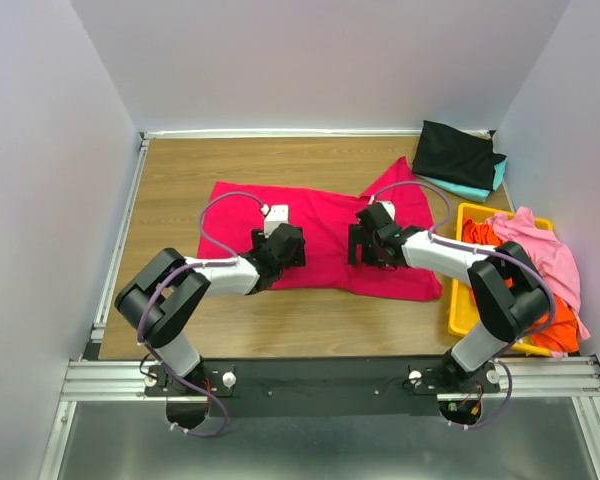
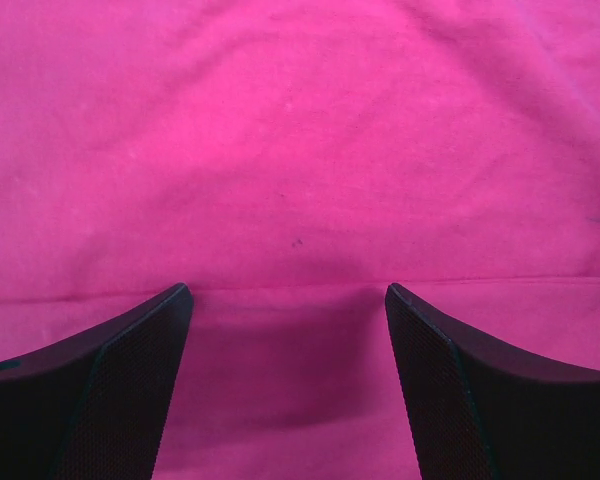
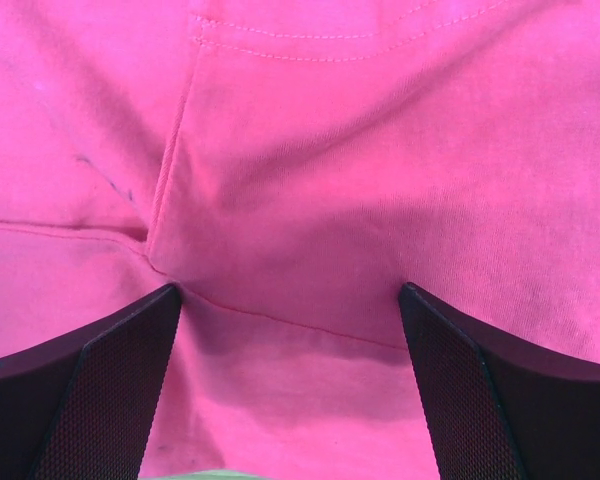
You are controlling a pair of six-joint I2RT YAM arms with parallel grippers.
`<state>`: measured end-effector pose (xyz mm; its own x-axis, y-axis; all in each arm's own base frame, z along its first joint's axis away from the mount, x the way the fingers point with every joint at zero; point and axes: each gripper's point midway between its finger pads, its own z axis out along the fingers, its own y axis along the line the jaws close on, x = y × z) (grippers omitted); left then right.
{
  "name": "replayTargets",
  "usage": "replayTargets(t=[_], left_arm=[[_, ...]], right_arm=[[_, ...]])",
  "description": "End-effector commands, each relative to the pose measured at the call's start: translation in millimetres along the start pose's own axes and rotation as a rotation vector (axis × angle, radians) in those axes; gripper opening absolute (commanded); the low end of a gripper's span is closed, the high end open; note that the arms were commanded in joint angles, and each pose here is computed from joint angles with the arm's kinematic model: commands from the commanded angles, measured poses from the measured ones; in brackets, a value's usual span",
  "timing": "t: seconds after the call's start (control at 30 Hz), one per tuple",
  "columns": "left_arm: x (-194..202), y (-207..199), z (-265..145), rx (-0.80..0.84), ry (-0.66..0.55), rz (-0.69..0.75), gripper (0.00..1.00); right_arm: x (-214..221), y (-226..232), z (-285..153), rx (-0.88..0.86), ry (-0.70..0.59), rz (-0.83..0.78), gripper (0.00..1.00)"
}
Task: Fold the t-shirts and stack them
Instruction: Fold the tshirt
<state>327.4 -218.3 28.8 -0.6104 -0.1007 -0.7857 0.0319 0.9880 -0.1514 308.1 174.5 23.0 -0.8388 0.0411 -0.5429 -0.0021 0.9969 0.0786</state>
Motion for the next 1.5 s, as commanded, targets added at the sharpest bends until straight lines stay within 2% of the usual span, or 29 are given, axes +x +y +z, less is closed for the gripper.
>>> replayTargets(t=[0.0, 0.2, 0.47, 0.7, 1.0, 1.27, 1.47], left_arm=[[29.4, 17.0, 0.1, -0.067, 0.054, -0.006, 0.86], [57.3, 27.6, -9.5, -0.093, 0.119, -0.006, 0.86], [85.3, 17.8, -29.0, -0.110, 0.179, -0.001, 0.86], [111.9, 16.8, -46.0, -0.129, 0.240, 0.001, 0.86], [103.2, 13.2, -55.0, -0.123, 0.232, -0.010, 0.87], [89.8, 11.6, -65.5, -0.102, 0.201, -0.056, 0.87], [60.4, 15.9, -74.4, -0.135, 0.118, -0.060, 0.87]], right_arm=[[24.8, -17.1, 7.6, 0.073, 0.038, 0.010, 0.96], [51.9, -27.5, 2.1, 0.074, 0.083, 0.012, 0.96], [81.8, -26.4, -9.5, 0.022, 0.150, 0.008, 0.96], [91.8, -28.2, -22.0, -0.004, 0.159, 0.015, 0.96], [87.7, -29.3, -30.1, -0.009, 0.135, 0.027, 0.96], [85.2, -42.8, -18.9, 0.095, 0.124, 0.030, 0.97], [68.2, -42.3, -25.0, 0.096, 0.068, 0.025, 0.98]])
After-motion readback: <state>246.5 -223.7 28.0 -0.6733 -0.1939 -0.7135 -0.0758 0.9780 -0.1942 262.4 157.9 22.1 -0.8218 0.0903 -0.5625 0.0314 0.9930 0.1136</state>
